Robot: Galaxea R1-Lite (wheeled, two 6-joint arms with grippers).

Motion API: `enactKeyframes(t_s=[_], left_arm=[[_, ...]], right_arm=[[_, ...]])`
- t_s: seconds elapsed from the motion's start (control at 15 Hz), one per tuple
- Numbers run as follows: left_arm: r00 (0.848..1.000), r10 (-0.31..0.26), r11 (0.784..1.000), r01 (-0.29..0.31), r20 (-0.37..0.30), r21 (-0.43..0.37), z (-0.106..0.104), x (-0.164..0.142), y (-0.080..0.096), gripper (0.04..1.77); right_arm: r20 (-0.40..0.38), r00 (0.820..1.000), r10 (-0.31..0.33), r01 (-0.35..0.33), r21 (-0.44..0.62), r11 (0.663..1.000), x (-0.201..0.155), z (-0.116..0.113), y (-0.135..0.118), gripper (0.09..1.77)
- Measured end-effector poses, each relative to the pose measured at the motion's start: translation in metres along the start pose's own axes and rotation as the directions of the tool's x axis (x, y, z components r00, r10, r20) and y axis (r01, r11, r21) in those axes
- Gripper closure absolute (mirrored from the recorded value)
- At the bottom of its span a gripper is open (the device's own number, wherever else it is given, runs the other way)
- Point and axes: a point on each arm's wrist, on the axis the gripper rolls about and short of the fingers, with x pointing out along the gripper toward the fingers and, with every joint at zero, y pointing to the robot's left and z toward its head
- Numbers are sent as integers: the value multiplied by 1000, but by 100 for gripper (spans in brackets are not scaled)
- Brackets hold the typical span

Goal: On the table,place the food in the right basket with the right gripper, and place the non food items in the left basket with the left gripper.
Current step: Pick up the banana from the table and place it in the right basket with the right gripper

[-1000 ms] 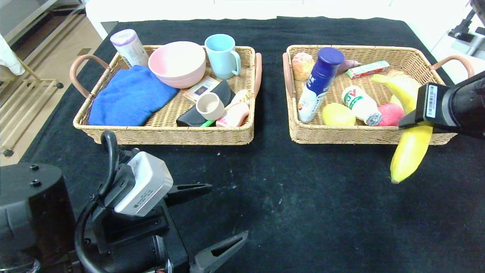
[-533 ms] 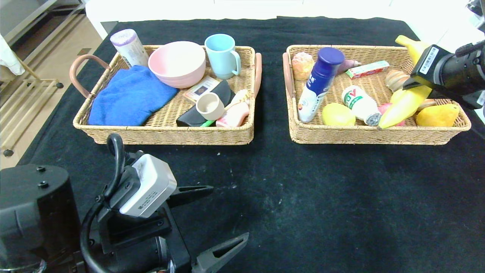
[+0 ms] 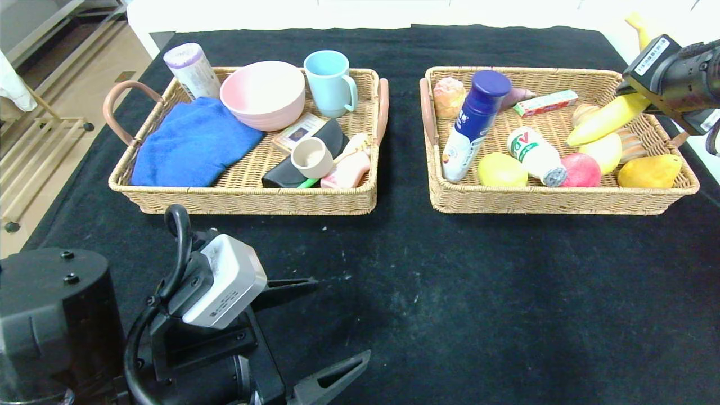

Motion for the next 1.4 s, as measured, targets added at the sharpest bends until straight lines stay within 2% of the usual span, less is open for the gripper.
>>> enactKeyframes(t_s=[0.13, 0.27, 0.53, 0.87, 1.13, 1.27, 1.4], left_arm=[[1000, 0, 1000, 0, 1, 1, 0, 0, 0, 9], [1000, 0, 1000, 0, 0, 1, 0, 0, 0, 9], [1000, 0, 1000, 0, -1, 8, -1, 0, 0, 9], [1000, 1, 1000, -1, -2, 7, -1, 0, 0, 9], [1000, 1, 1000, 0, -4, 7, -1, 0, 0, 9], [1000, 2, 1000, -2, -2, 6, -1, 0, 0, 9], [1000, 8, 1000, -8, 1, 6, 0, -1, 1, 9]], right_arm=[[-23, 999, 24, -24, 4, 1000, 9, -3, 0, 121], [-8, 999, 37, -37, 12, 999, 17, -3, 2, 121], [-16, 999, 35, -35, 3, 999, 26, -9, 3, 121], [-24, 999, 29, -29, 0, 1000, 28, -11, 2, 74], [-40, 999, 31, -32, -30, 999, 24, -14, 2, 50], [-82, 994, 69, -74, -61, 995, 16, -16, 0, 43], [-148, 982, 121, -138, -111, 984, 3, -19, -5, 37]])
